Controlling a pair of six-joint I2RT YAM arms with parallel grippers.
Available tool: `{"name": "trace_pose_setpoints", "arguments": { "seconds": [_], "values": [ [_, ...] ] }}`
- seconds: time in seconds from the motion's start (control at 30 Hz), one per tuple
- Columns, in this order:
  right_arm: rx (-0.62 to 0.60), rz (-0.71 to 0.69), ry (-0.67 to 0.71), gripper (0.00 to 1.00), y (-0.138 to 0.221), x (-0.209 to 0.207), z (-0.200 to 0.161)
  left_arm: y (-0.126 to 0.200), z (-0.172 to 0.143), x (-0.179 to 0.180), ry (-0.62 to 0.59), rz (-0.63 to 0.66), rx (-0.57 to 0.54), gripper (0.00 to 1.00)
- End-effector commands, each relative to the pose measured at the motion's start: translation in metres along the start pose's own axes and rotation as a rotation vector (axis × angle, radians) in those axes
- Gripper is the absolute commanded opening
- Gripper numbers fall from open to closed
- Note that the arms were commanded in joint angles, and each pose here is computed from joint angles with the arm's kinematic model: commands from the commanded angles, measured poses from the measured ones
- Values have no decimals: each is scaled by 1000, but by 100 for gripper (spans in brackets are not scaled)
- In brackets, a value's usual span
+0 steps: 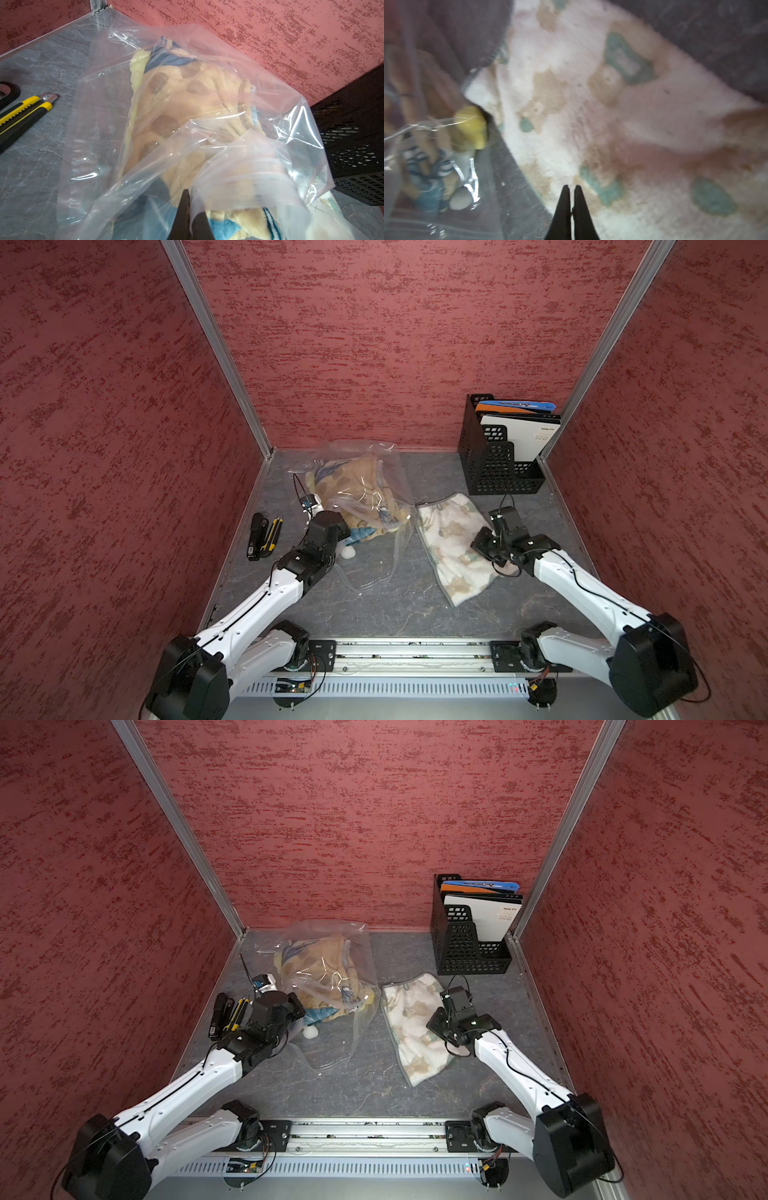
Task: Take the blanket out of the vacuum bag
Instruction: Place the blanket at the center of the board.
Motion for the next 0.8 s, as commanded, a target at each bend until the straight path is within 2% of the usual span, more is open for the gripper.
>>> {"name": "trace_pose_setpoints", "arguments": {
  "seconds": [0.0, 0.1, 0.3, 0.4, 0.47, 0.6, 0.67, 0.77],
  "values": [
    [-71, -75, -28, 0, -1, -27, -11, -1, -6, -6, 11, -42, 16, 0],
    [-35, -97, -56, 0, -9, -46, -31, -2, -10, -9, 1, -52, 33, 0],
    [118, -117, -21, 0, -32, -44, -41, -2, -13, -9, -13, -56, 43, 0],
    [167, -72, -9, 0, -25, -39, -46, 0, -14, -7, -13, -55, 51, 0],
    [130, -22, 4, 0, -4, -31, -40, 3, -14, -4, -9, -54, 44, 0],
    [-98, 18, 119, 0, 59, -6, -1, 10, -11, 7, 9, -31, 4, 0],
    [-167, -2, 170, 0, 67, 9, 23, 12, -9, 11, 18, -20, -10, 0],
    [-157, 70, 243, 0, 47, 51, 62, 15, -8, 14, 17, -16, -13, 0]
  ]
}}
Point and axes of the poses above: each gripper's point midway between its finger pads, its own y axis back along the fingers, its own x axis along the line the jaws close on, z = x × y, the point moved 7 cm from there along y, back along the fingers, and after that the axes turned 9 degrees about y, right-handed, at the moved point
